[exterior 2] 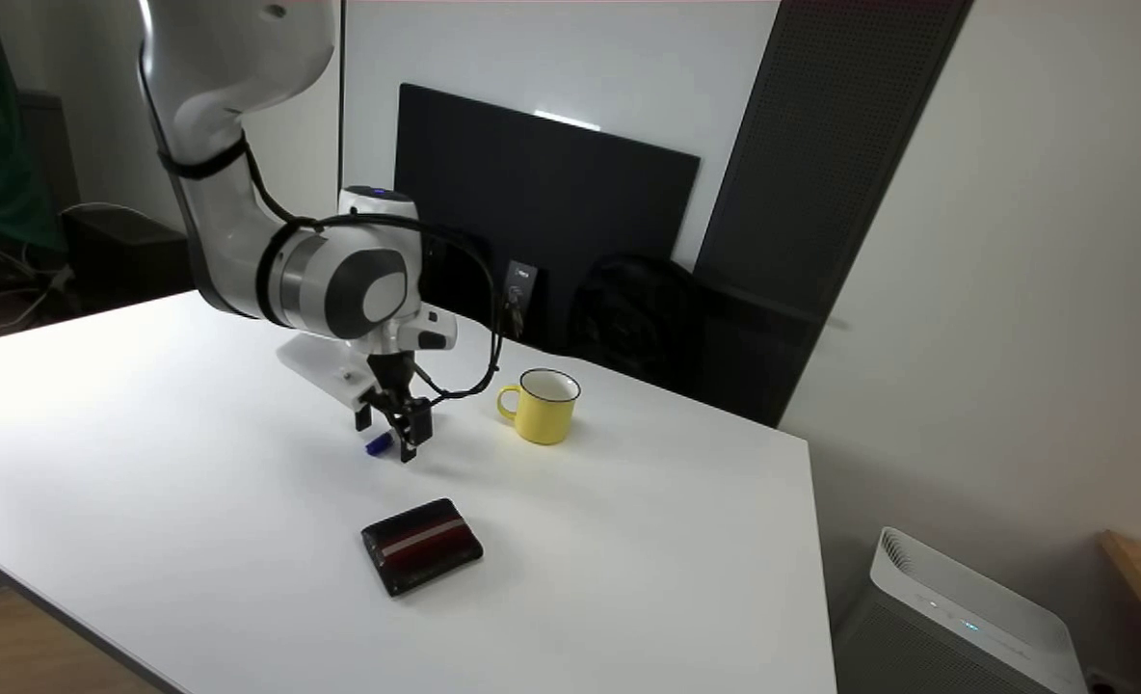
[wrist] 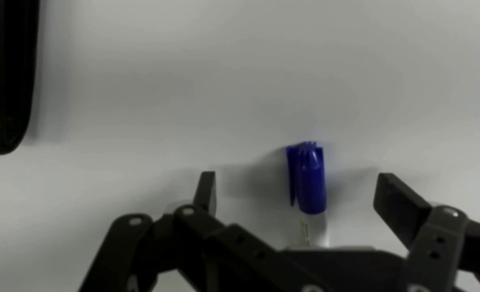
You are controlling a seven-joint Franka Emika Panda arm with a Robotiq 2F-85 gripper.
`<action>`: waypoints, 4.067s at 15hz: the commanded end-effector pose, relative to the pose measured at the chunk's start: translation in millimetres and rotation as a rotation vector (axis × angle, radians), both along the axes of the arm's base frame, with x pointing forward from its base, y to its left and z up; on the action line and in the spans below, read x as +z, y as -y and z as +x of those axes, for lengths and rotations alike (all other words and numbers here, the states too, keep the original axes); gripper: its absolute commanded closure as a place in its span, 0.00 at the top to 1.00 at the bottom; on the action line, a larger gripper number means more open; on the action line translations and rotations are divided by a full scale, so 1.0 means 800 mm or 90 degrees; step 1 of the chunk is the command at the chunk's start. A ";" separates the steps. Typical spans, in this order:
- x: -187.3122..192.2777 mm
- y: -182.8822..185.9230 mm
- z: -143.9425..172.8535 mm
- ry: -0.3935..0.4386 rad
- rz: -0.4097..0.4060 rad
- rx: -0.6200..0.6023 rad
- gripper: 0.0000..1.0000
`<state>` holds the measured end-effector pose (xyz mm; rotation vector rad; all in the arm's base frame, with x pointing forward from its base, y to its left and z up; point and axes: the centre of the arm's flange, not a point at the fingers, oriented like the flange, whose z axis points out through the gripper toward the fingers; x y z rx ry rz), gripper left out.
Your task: Place the blue pen inside the yellow mug
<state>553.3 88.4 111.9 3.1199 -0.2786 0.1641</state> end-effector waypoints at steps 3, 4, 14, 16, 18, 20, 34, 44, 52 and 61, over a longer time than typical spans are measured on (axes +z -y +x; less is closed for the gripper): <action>-0.005 -0.002 -0.004 -0.010 0.007 0.002 0.71; -0.005 -0.003 -0.004 -0.011 0.006 0.004 0.70; 0.007 0.002 -0.006 -0.044 0.002 0.010 0.00; 0.017 0.006 -0.009 -0.065 0.000 0.013 0.05; 0.032 0.014 -0.012 -0.085 0.001 0.017 0.05; 0.048 0.023 -0.014 -0.099 -0.002 0.024 0.05; 0.150 0.115 0.004 -0.246 0.047 0.046 0.05; 0.137 0.143 0.074 -0.273 0.059 0.047 0.05; 0.172 0.159 0.132 -0.241 0.042 0.043 0.05; 0.168 0.210 0.174 -0.214 0.029 -0.001 0.05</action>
